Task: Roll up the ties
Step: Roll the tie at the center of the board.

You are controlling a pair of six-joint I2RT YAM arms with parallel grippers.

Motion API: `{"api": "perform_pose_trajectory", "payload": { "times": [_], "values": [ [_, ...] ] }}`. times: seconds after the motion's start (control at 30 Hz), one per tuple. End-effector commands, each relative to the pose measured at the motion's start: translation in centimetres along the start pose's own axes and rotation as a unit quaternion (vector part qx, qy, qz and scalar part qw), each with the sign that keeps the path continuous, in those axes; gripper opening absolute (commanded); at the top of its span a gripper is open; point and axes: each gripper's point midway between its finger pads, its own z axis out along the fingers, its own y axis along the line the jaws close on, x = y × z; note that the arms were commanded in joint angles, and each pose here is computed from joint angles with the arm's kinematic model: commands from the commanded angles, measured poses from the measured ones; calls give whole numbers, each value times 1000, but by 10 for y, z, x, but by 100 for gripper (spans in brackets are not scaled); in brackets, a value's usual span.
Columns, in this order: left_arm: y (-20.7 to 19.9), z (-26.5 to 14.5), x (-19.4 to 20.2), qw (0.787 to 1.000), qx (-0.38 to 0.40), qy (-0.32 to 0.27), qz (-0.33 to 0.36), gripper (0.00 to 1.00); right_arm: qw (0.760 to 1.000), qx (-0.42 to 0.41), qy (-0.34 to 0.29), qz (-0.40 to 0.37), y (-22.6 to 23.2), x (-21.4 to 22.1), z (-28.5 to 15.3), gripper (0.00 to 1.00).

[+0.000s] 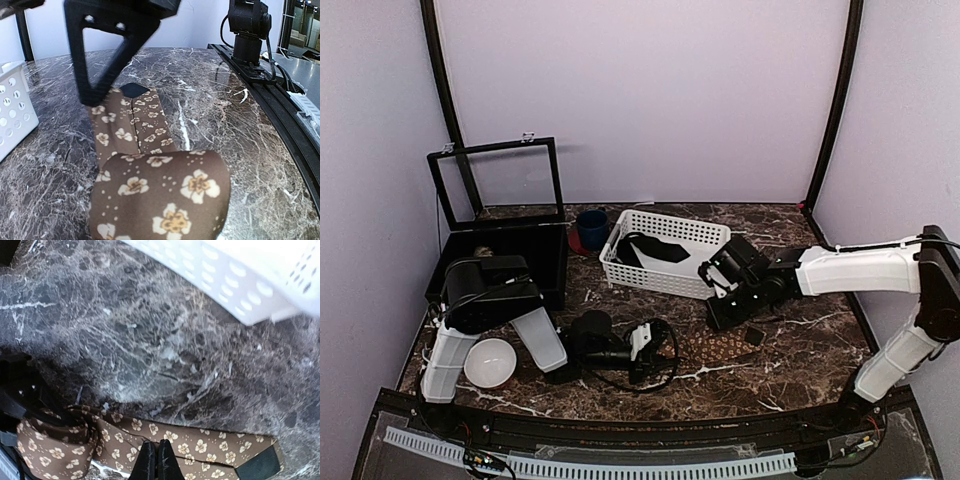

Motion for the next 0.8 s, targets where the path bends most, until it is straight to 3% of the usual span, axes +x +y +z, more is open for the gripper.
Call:
{"api": "perform_pose_trajectory", "payload": {
  "times": [0.0,0.33,0.57,0.77],
  "values": [
    [-6,-12,60,995,1,89,-40,17,999,1,43,19,-11,34,10,0],
    [-1,-22,45,997,-4,51,-65,17,995,17,72,63,-47,65,32,0],
    [-1,-26,1,998,2,2,-64,16,994,20,84,64,-52,71,40,0],
    [16,-36,-29,996,-49,-13,-74,16,994,16,89,66,-51,76,42,0]
  ]
}}
